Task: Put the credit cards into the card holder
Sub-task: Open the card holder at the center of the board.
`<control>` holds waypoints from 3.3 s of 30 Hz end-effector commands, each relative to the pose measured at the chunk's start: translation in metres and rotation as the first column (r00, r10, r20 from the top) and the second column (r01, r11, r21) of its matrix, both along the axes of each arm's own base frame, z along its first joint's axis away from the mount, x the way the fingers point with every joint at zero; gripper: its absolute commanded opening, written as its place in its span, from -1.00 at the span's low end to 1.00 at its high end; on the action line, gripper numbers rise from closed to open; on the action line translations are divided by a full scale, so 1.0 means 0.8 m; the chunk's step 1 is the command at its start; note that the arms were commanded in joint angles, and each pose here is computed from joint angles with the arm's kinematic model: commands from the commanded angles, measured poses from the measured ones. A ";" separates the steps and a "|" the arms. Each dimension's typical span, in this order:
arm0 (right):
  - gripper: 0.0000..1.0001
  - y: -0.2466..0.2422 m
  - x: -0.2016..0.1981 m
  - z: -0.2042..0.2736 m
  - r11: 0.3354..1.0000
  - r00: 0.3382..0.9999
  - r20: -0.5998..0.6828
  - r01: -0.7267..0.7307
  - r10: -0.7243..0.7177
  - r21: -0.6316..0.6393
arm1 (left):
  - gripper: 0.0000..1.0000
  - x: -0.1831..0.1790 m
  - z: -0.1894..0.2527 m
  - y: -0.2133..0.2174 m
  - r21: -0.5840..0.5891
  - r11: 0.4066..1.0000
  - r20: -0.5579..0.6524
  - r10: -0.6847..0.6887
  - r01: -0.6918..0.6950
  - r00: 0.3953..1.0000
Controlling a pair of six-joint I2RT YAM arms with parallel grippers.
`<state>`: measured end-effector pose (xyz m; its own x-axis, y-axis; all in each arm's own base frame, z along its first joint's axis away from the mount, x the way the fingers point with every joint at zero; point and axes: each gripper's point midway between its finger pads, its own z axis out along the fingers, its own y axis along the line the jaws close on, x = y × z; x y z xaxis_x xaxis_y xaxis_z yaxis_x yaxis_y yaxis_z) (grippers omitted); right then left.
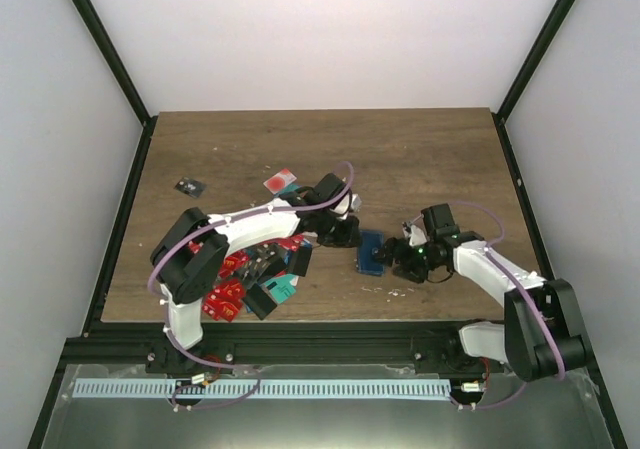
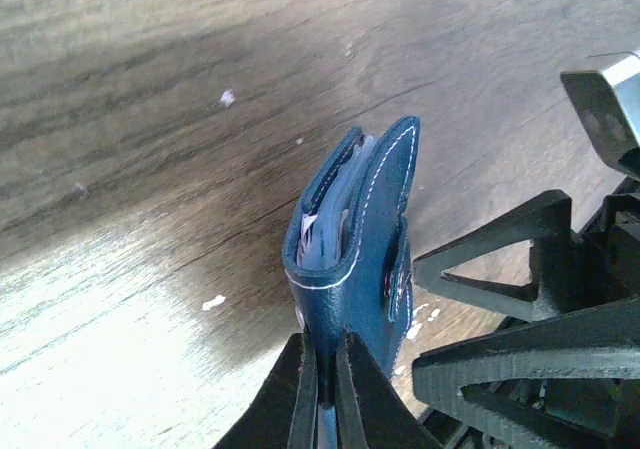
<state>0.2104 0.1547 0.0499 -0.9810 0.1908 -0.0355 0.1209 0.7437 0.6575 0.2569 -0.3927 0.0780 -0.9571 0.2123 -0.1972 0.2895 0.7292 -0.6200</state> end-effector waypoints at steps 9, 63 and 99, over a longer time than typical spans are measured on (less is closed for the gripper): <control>0.60 0.009 0.028 0.062 1.000 0.993 0.112 -0.022 0.022 -0.005 | -0.92 0.015 0.054 0.013 0.162 0.986 0.059 -0.059 0.049 0.997; 0.53 -0.009 0.084 0.040 0.981 0.991 0.137 0.021 0.006 -0.194 | -0.92 0.038 0.163 0.020 0.241 0.965 0.177 -0.148 0.103 0.973; 0.01 0.051 0.103 0.181 0.970 0.895 0.446 -0.089 -0.023 0.228 | -0.92 0.071 0.217 0.064 0.147 0.989 0.258 -0.033 -0.005 0.966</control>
